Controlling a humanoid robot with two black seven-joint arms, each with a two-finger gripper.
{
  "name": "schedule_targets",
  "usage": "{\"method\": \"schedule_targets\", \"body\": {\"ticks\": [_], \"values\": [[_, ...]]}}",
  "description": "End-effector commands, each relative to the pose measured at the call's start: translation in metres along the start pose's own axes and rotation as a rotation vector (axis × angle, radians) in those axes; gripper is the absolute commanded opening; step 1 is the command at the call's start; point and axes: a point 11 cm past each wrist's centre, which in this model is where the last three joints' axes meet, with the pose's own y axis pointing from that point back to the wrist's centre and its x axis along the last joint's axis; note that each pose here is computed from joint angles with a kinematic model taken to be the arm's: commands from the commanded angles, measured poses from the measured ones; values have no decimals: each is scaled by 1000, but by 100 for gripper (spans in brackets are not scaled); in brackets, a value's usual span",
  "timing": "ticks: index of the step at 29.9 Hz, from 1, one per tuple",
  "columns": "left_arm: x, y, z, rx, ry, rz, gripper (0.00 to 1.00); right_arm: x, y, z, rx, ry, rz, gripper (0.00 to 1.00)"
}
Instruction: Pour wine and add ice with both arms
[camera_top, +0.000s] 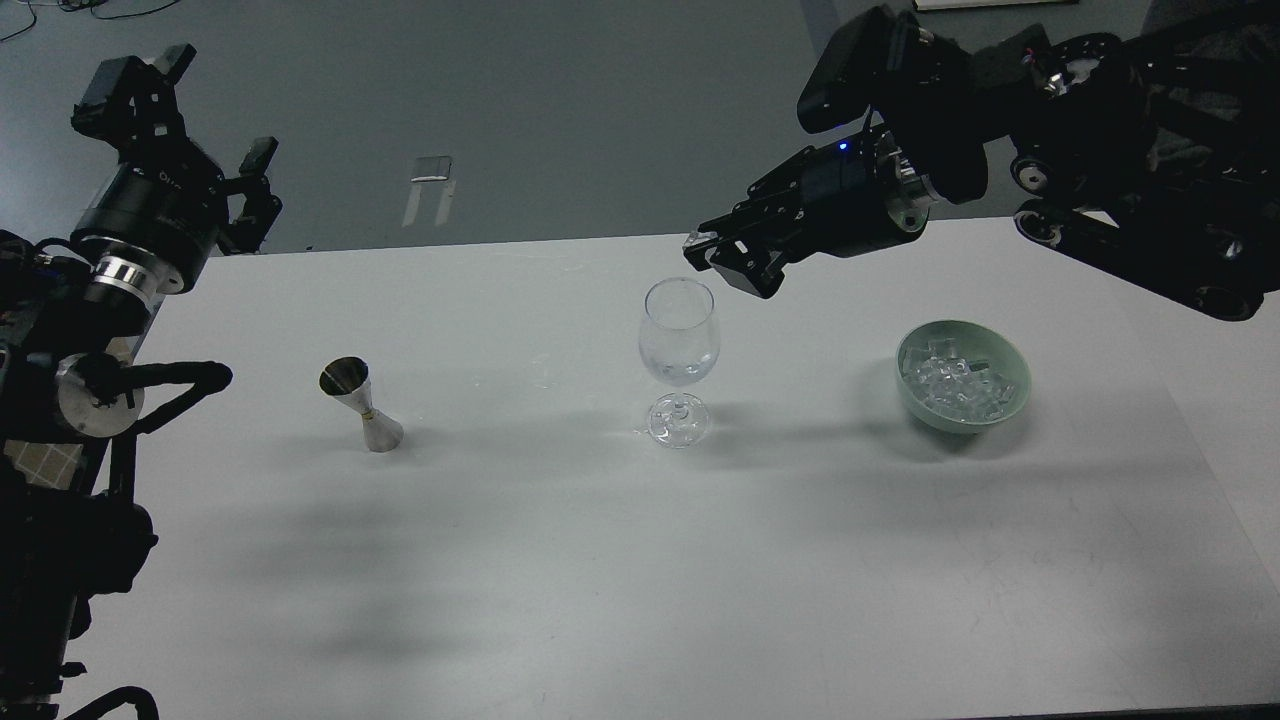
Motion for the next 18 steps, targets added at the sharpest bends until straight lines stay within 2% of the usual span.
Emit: {"method": "schedule_targets", "body": {"ticks": [1,10,14,18], "values": [[0,0,1,0,-2,0,97,-3,-7,-5,16,-3,-8,0],[1,0,1,-2,-2,1,97,-2,-17,-8,27,-8,-11,0],[1,0,1,-2,-2,1,97,-6,-31,-10,38,-27,-19,6],[1,0,2,-1,-5,1,97,-5,-38,-11,41,-34,-21,7]]}}
